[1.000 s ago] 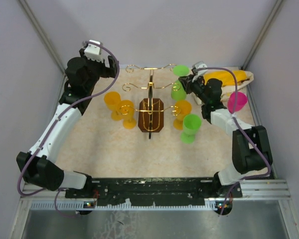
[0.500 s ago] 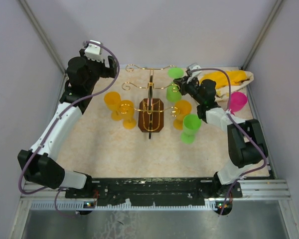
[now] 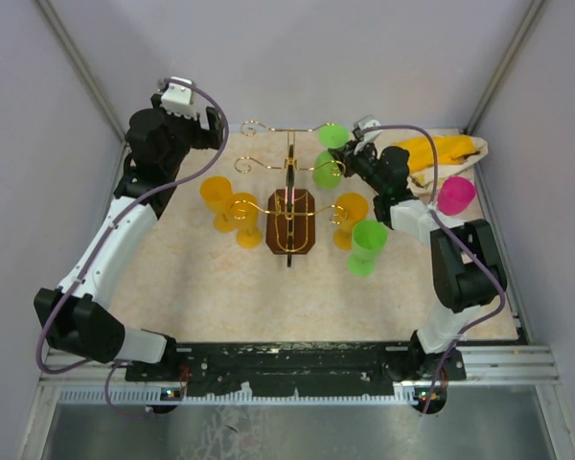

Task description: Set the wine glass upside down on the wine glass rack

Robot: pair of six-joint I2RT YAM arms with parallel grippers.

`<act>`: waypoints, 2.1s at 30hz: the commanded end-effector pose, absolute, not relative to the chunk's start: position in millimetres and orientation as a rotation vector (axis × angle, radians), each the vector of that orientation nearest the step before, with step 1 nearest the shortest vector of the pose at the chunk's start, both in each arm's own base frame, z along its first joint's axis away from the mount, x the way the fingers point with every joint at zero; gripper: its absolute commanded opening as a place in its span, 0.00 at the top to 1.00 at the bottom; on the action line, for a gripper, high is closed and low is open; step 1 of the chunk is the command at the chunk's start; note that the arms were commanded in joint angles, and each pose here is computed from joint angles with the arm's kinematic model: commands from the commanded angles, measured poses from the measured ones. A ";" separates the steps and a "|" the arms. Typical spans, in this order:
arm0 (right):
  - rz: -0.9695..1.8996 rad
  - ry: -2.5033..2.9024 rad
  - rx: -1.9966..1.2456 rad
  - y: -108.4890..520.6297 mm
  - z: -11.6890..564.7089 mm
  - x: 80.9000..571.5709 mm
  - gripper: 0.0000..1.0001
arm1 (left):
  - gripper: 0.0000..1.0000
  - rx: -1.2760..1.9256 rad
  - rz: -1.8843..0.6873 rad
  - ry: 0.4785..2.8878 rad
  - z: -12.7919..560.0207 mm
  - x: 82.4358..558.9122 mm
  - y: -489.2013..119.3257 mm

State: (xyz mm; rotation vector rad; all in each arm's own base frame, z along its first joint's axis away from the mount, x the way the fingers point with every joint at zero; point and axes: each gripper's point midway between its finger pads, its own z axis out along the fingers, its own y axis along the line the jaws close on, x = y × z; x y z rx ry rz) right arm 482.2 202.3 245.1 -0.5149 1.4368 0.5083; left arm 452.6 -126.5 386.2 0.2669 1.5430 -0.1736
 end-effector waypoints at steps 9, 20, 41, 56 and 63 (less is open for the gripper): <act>0.524 1.310 -0.523 213.0 279.4 494.1 1.00 | 0.09 0.267 -0.163 1.532 386.4 455.7 -121.3; 0.640 1.229 -0.589 196.1 291.9 475.9 1.00 | 0.08 0.267 -0.163 1.531 386.9 454.1 -119.9; 0.748 1.149 -0.792 211.3 279.7 469.2 1.00 | 0.08 0.273 -0.190 1.508 396.6 439.2 -120.2; 0.780 1.088 -0.787 213.4 286.2 481.1 1.00 | 0.08 0.273 -0.177 1.516 397.4 427.3 -115.3; 0.763 1.122 -0.757 211.7 284.7 497.8 1.00 | 0.08 0.265 -0.173 1.514 398.7 427.5 -113.9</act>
